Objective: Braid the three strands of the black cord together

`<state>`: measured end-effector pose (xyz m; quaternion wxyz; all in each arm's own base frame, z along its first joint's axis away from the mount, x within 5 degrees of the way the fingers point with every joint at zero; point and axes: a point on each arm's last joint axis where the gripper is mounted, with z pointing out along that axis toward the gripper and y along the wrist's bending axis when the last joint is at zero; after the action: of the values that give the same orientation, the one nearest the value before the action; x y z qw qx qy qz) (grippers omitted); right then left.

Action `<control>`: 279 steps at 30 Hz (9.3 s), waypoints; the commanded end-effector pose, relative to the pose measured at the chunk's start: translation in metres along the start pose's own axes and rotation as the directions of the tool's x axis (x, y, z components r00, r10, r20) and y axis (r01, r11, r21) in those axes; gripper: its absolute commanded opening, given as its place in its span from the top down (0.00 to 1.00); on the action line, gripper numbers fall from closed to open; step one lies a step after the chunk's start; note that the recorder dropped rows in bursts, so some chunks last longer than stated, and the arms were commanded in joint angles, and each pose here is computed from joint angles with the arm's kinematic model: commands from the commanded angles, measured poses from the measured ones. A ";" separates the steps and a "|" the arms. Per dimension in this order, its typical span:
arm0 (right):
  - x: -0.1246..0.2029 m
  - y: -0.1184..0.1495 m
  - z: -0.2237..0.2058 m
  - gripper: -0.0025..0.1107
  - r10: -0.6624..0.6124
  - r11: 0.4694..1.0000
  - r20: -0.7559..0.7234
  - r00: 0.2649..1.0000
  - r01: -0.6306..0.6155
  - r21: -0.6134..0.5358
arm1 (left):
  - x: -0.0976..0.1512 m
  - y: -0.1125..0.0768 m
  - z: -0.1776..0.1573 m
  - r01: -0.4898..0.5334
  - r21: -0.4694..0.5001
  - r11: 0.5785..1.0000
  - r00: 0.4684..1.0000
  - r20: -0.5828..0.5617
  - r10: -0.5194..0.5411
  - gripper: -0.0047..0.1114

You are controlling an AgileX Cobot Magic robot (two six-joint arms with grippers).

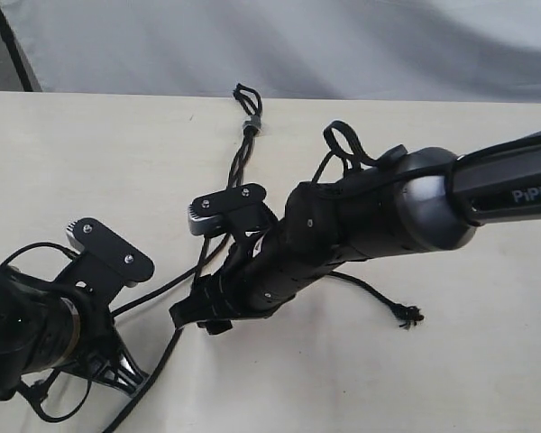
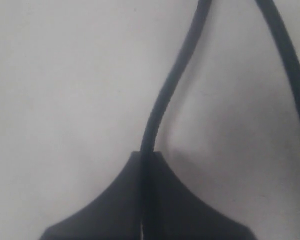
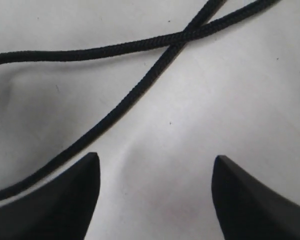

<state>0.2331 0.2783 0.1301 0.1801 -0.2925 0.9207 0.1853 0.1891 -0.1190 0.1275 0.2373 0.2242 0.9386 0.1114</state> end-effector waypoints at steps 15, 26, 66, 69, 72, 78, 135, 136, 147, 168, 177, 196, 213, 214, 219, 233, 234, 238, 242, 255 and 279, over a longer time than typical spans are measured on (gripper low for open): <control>0.003 0.005 -0.028 0.44 -0.140 0.990 -0.079 0.987 0.140 -0.014 | -0.039 0.037 -0.090 0.012 -0.006 1.000 0.925 0.380 -0.009 0.96; 0.029 0.049 -0.025 0.63 -0.256 0.965 -0.203 0.945 0.239 -0.105 | -0.043 0.043 -0.095 0.013 -0.065 0.998 0.922 0.388 0.013 0.96; 0.053 0.175 0.015 0.98 -0.601 0.779 -0.010 0.799 0.583 -0.230 | -0.043 0.047 -0.095 0.023 -0.109 0.994 0.924 0.382 0.021 0.96; 0.048 0.176 0.014 0.98 -0.630 0.756 0.025 0.776 0.620 -0.208 | -0.043 0.047 -0.095 0.027 -0.106 0.994 0.925 0.380 0.015 0.96; 0.045 0.176 0.017 0.98 -0.652 0.737 0.067 0.755 0.652 -0.180 | -0.043 0.048 -0.095 0.029 -0.111 0.993 0.926 0.377 0.015 0.96; 0.039 0.175 0.020 0.98 -0.689 0.702 0.118 0.715 0.699 -0.137 | -0.043 0.048 -0.095 0.031 -0.110 0.993 0.927 0.376 0.013 0.96; 0.050 0.144 0.030 0.98 -0.714 0.700 -0.143 0.685 0.698 -0.151 | -0.039 0.051 -0.094 0.077 -0.125 0.989 0.938 0.345 -0.030 0.96; 0.051 0.143 0.030 0.98 -0.713 0.702 -0.166 0.682 0.695 -0.156 | -0.039 0.050 -0.094 0.082 -0.121 0.989 0.939 0.342 -0.036 0.96; 0.069 0.125 0.018 0.98 -0.685 0.702 -0.451 0.572 0.685 -0.197 | -0.031 0.052 -0.090 0.123 -0.131 0.984 0.956 0.282 -0.082 0.96; 0.066 0.079 -0.078 0.98 -0.555 0.750 -0.292 0.779 0.620 0.229 | -0.001 0.020 -0.044 0.122 0.039 0.992 0.973 0.194 -0.127 0.96; 0.055 0.078 -0.079 0.98 -0.512 0.772 -0.178 0.840 0.541 0.334 | 0.010 0.013 -0.007 0.136 -0.089 0.987 0.991 0.028 -0.134 0.96; 0.070 0.082 -0.059 0.98 -0.443 0.867 -0.078 0.893 0.449 0.217 | 0.013 0.009 0.001 0.142 -0.087 0.986 0.990 -0.002 -0.143 0.96; 0.070 0.082 -0.059 0.98 -0.415 0.881 -0.074 0.907 0.421 0.217 | 0.014 0.021 -0.003 0.191 -0.213 0.958 0.981 0.011 -0.193 0.39; 0.070 0.082 -0.059 0.98 -0.406 0.885 -0.071 0.911 0.412 0.218 | 0.015 0.025 -0.005 0.216 -0.251 0.944 0.976 0.021 -0.218 0.38; 0.067 0.090 -0.058 0.98 -0.323 0.937 0.021 0.946 0.316 0.147 | 0.016 0.041 -0.019 0.329 -0.364 0.871 0.944 0.087 -0.319 0.39; 0.054 0.111 -0.019 0.49 -0.251 0.966 0.027 0.967 0.249 0.075 | 0.033 0.097 -0.002 0.612 -0.284 0.738 0.776 0.039 -0.629 0.39; 0.052 0.112 -0.017 0.49 -0.250 0.965 0.021 0.968 0.247 0.087 | 0.033 0.097 0.000 0.616 -0.261 0.743 0.775 0.032 -0.631 0.39; 0.049 0.112 -0.009 0.52 -0.236 0.964 -0.016 0.972 0.236 0.125 | 0.029 0.090 0.002 0.588 -0.167 0.791 0.804 0.018 -0.594 0.39; 0.055 0.109 0.002 0.65 -0.225 0.962 -0.059 0.973 0.231 0.145 | 0.029 0.089 0.002 0.578 -0.153 0.802 0.812 0.007 -0.584 0.39; 0.070 0.082 -0.007 0.98 -0.206 0.871 -0.307 0.929 0.317 0.375 | 0.028 0.086 0.002 0.571 -0.123 0.812 0.818 0.000 -0.575 0.39; 0.055 0.106 0.017 0.82 -0.144 0.923 -0.282 0.949 0.232 0.307 | 0.032 0.092 0.001 0.586 -0.201 0.785 0.801 -0.004 -0.599 0.39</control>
<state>0.1317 0.3529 0.1220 0.1583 -0.3615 0.9183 0.0303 0.1992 -0.0245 0.1418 0.2470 -0.1035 0.9549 0.1282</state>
